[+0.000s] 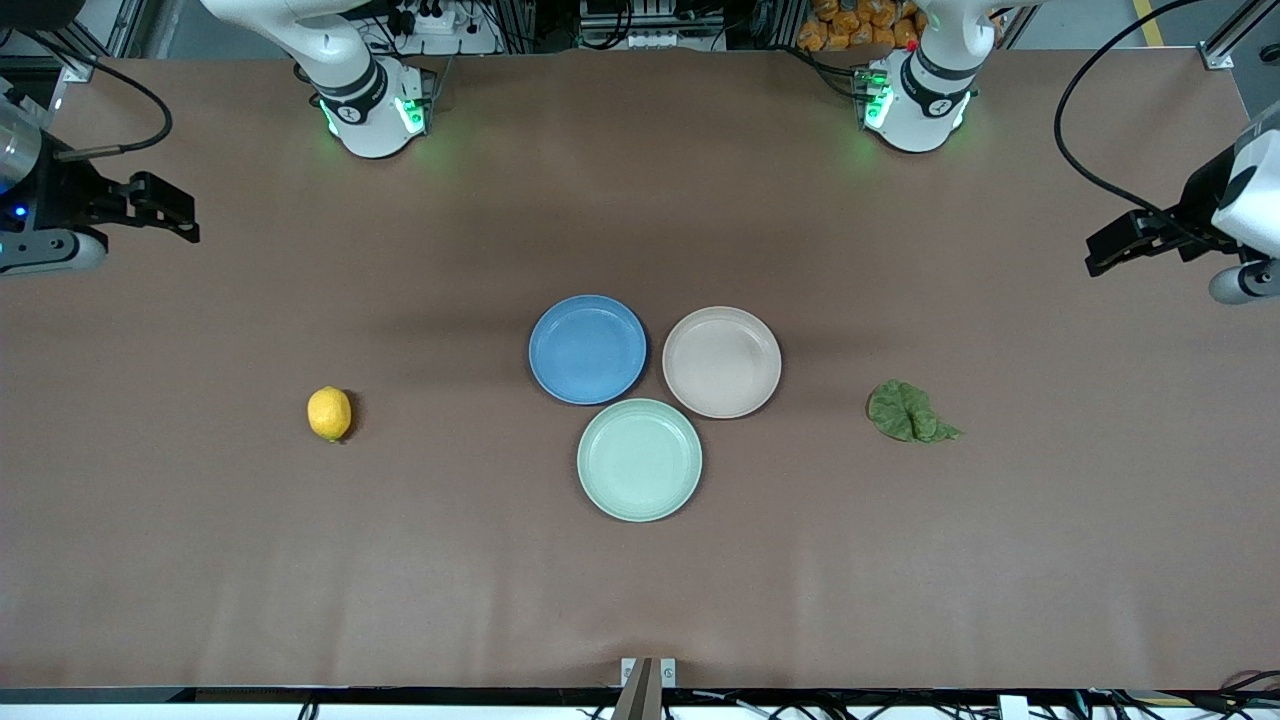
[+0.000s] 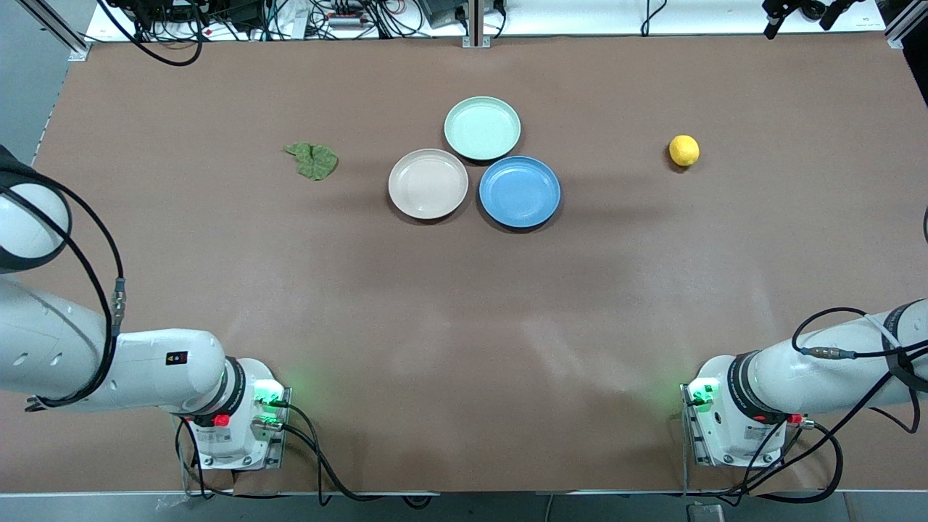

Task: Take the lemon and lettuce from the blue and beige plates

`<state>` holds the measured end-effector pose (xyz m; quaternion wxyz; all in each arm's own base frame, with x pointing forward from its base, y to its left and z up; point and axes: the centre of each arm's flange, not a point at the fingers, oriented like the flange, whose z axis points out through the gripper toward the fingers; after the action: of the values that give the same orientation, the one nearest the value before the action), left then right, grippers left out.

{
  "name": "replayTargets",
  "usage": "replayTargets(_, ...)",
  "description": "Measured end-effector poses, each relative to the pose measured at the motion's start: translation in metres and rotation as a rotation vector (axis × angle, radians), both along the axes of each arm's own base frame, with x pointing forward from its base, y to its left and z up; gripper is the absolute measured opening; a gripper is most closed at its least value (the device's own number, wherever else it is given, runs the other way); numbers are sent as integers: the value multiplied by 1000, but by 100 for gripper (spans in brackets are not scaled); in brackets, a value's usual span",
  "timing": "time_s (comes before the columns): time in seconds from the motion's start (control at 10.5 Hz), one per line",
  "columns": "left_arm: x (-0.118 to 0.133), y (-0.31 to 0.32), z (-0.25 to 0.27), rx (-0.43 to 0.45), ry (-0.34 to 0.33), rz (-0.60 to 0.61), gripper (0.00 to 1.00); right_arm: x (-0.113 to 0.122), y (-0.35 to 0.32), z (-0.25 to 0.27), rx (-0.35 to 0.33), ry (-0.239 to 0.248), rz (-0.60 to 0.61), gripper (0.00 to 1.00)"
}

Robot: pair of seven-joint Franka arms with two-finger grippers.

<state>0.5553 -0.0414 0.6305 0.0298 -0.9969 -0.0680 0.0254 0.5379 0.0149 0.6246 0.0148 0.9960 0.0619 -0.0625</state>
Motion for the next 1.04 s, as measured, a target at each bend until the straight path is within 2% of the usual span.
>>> replayTargets(0.66, 0, 11, 0, -30, 3, -51, 100, 3, -16, 5, -10, -21, -116, 100)
replayTargets(1.04, 0, 3, 3, -46, -17, -65, 100, 8, -23, 10, -7, -58, -144, 100)
